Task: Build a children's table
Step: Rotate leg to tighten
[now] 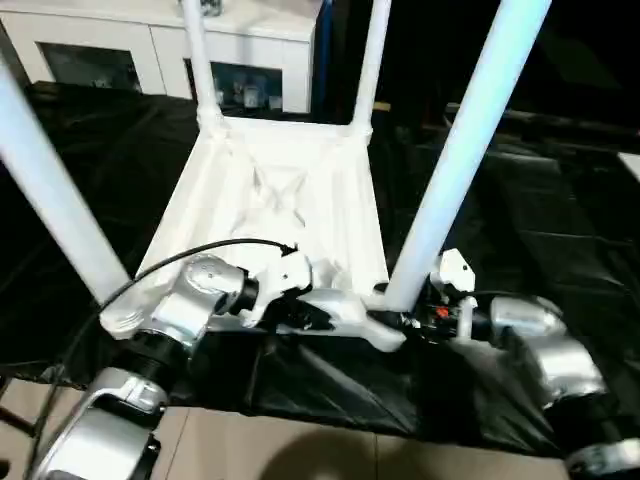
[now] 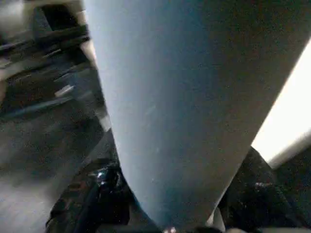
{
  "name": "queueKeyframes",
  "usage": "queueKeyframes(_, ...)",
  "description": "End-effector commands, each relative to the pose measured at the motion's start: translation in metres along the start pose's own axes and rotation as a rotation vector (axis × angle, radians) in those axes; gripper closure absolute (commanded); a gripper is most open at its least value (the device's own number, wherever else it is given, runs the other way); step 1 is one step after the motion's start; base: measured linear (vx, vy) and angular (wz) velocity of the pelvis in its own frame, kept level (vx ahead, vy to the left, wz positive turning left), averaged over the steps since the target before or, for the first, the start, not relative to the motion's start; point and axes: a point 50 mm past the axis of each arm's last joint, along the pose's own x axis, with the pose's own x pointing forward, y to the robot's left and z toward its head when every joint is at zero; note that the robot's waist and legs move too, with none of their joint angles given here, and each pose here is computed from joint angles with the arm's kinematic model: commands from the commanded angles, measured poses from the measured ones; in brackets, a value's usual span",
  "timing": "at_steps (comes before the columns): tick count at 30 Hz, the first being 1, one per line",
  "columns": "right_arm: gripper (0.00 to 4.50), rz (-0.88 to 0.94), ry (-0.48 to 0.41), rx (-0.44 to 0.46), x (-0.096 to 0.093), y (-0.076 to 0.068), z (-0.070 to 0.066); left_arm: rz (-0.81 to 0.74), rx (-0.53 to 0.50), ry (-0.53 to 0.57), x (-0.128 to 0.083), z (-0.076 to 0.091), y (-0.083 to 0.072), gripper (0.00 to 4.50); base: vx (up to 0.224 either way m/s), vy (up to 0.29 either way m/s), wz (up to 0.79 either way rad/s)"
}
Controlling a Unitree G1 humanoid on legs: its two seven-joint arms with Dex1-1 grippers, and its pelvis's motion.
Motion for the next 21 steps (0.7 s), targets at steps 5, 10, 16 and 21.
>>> queueKeyframes(5,2.56,-0.271,0.072,0.144,0.047,0.013,-0.022,0.104,-0.062,-0.021,0.049,0.02,-0.012,4.5,-0.065,0.014,-0.09)
queueKeyframes(10,2.56,-0.321,0.029,0.152,0.072,0.022,-0.006,0.138,-0.04,0.003,0.059,0.025,-0.013,4.5,-0.022,0.008,-0.03)
queueKeyframes(16,1.78,-0.264,-0.071,0.095,0.07,0.022,0.005,0.152,-0.037,0.02,0.05,0.02,-0.009,4.5,0.0,0.0,0.0)
queueKeyframes(21,1.19,-0.178,-0.071,0.039,0.05,0.013,0.005,0.117,-0.017,0.026,0.035,0.012,-0.005,4.5,0.0,0.0,0.0)
